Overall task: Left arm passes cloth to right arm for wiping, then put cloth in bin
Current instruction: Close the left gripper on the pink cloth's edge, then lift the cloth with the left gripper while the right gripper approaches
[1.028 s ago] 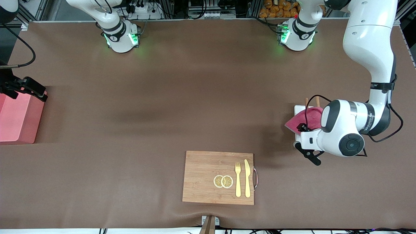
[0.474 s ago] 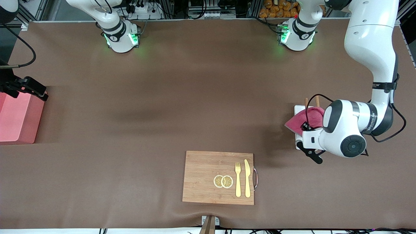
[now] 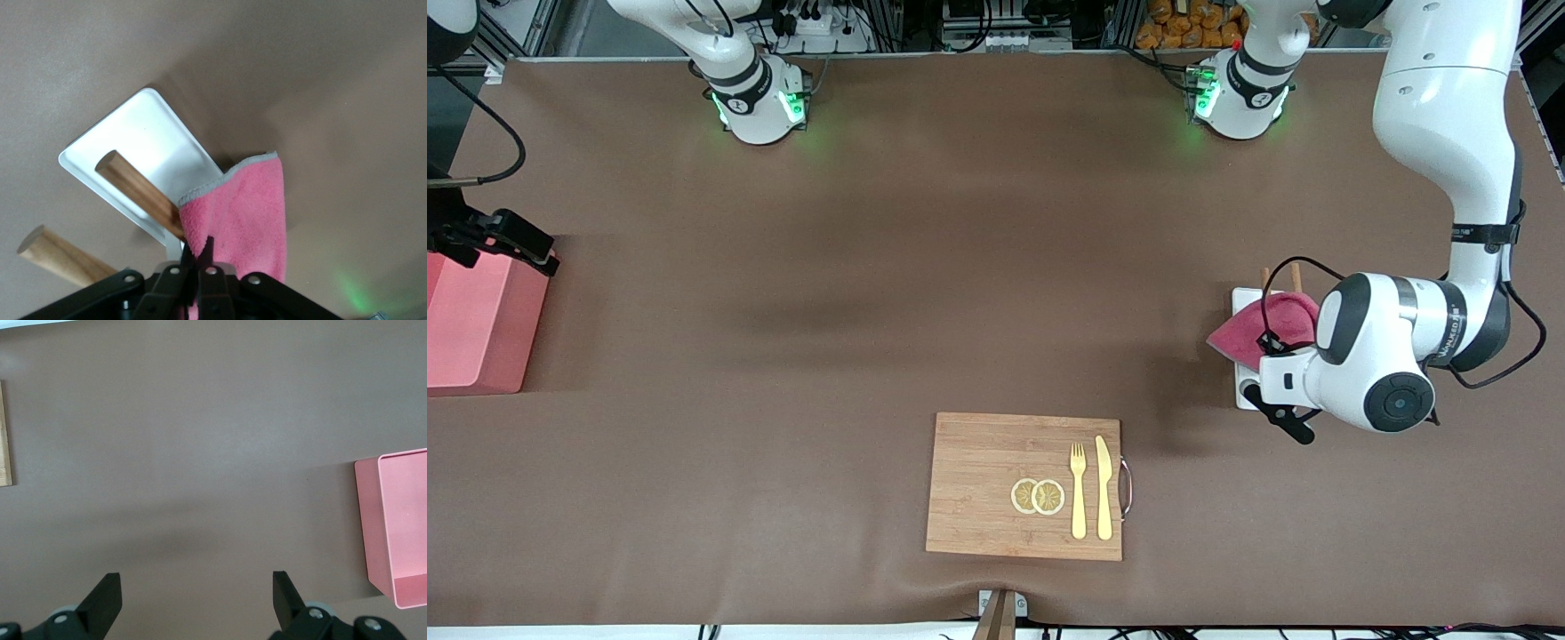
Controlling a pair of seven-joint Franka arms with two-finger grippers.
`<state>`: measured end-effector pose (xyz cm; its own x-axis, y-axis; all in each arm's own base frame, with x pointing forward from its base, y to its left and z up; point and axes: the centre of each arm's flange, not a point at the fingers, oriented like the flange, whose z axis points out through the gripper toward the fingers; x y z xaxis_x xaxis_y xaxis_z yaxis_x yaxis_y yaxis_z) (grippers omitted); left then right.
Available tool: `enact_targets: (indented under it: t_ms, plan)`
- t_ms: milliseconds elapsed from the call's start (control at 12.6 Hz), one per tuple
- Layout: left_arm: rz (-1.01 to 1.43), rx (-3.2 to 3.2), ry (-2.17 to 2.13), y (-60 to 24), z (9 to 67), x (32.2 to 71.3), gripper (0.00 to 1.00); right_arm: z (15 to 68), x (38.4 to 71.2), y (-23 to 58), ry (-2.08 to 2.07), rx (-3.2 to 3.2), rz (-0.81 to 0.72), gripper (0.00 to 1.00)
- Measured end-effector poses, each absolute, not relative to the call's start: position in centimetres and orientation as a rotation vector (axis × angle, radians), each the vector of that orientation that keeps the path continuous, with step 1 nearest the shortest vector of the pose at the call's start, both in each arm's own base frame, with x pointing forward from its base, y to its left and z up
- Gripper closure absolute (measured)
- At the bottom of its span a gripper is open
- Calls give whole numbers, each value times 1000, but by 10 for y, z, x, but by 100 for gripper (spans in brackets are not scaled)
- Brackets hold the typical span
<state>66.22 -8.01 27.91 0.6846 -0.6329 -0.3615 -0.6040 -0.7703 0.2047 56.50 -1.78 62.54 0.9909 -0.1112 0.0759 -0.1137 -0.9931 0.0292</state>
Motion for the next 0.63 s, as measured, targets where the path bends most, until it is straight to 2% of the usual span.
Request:
enact_targets:
  t_ms: [237, 633]
  plan:
    - [-601, 2868, -969, -70, 304, 666, 98, 625, 565, -19, -180, 3101, 112, 0]
    - [-572, 2956, -805, -104, 406, 642, 98, 615, 565, -12, -369, 3153, 34, 0]
